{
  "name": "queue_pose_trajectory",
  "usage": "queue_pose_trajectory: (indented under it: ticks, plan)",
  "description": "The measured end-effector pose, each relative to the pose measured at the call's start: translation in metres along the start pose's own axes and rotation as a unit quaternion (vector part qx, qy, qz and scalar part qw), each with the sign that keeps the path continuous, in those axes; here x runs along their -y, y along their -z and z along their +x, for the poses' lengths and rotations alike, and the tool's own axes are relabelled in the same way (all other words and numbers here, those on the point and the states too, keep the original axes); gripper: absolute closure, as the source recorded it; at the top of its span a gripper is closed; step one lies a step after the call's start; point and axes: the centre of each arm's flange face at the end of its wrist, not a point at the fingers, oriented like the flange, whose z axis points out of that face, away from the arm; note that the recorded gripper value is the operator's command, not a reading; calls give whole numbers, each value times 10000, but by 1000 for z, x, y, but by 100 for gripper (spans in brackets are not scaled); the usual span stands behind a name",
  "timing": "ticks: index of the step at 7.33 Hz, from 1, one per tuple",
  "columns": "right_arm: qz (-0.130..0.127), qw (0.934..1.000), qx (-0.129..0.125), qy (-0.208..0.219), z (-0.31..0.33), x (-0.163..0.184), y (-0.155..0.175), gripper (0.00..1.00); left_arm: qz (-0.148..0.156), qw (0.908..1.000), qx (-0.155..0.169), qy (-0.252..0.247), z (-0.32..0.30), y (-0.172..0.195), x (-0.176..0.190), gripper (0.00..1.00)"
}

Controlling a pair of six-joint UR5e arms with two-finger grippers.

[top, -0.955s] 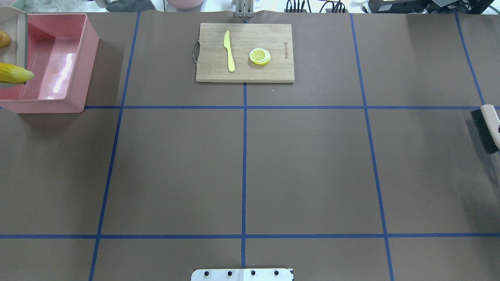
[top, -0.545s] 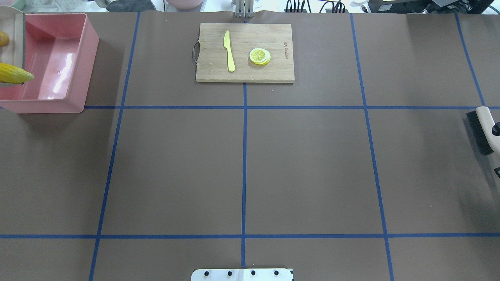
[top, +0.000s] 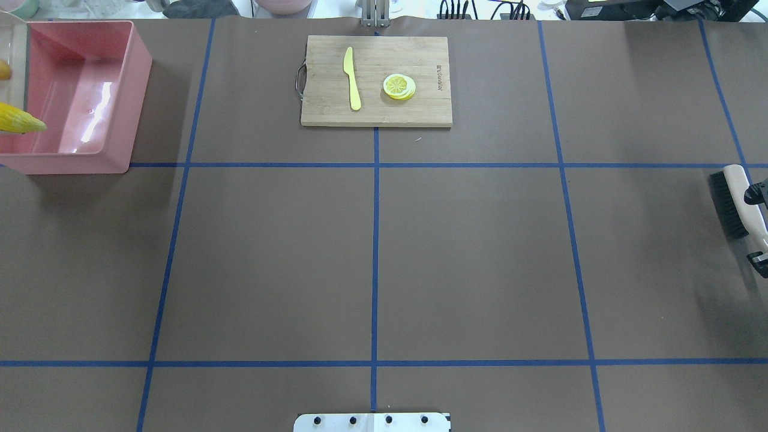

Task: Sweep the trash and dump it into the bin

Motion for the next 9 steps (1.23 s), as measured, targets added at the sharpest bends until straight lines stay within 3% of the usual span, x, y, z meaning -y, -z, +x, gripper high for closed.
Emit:
queue_pose_trajectory:
  ticks: [5,9]
  plan:
    - [105,9999,73,110,-11,7,17,0,-337,9994,-71,76,-22,-8,-3,100]
    - [308,9994,138,-16,3,39,83,0,-543,9985,-15,98,-46,-10,-2,100]
